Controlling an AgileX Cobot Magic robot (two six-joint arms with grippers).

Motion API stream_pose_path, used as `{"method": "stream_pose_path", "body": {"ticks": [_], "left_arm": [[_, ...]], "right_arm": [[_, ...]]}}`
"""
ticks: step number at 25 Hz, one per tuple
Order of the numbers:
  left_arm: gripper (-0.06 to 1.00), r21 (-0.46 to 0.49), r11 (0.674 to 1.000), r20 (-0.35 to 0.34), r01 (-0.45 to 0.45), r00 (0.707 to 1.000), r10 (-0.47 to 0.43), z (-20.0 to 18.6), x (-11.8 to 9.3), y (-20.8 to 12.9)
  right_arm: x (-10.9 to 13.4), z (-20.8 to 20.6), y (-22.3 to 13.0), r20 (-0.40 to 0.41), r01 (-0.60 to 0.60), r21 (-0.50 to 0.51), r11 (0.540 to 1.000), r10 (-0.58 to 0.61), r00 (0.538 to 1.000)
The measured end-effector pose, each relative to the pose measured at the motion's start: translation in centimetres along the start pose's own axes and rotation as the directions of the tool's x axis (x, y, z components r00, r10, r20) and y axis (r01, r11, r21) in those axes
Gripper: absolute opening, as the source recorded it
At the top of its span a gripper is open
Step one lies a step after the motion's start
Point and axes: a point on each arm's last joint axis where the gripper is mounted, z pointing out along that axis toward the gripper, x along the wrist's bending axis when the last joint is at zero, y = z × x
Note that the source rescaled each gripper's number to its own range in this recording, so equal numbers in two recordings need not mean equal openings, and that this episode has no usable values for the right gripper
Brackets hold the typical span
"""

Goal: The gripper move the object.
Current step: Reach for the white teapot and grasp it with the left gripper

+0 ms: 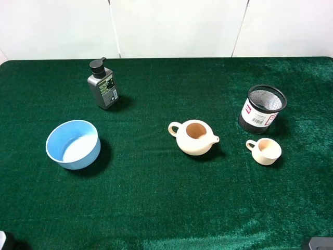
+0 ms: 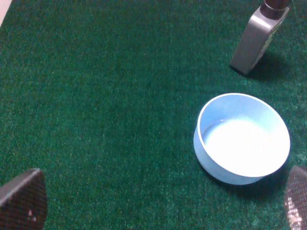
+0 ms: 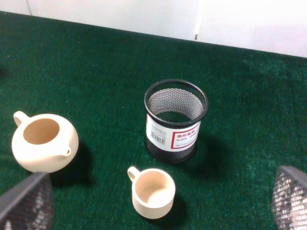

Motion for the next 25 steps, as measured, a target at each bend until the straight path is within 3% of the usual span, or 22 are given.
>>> {"method": "stream_pose_path", "body": {"ticks": [25], "left_arm": [[1.0, 0.0, 1.0, 0.0, 0.0, 1.0, 0.0, 0.0, 0.0, 0.0]], "right_arm": [[0.0, 0.0, 0.0, 0.0, 0.0, 0.0, 1.0, 0.0, 1.0]]}}
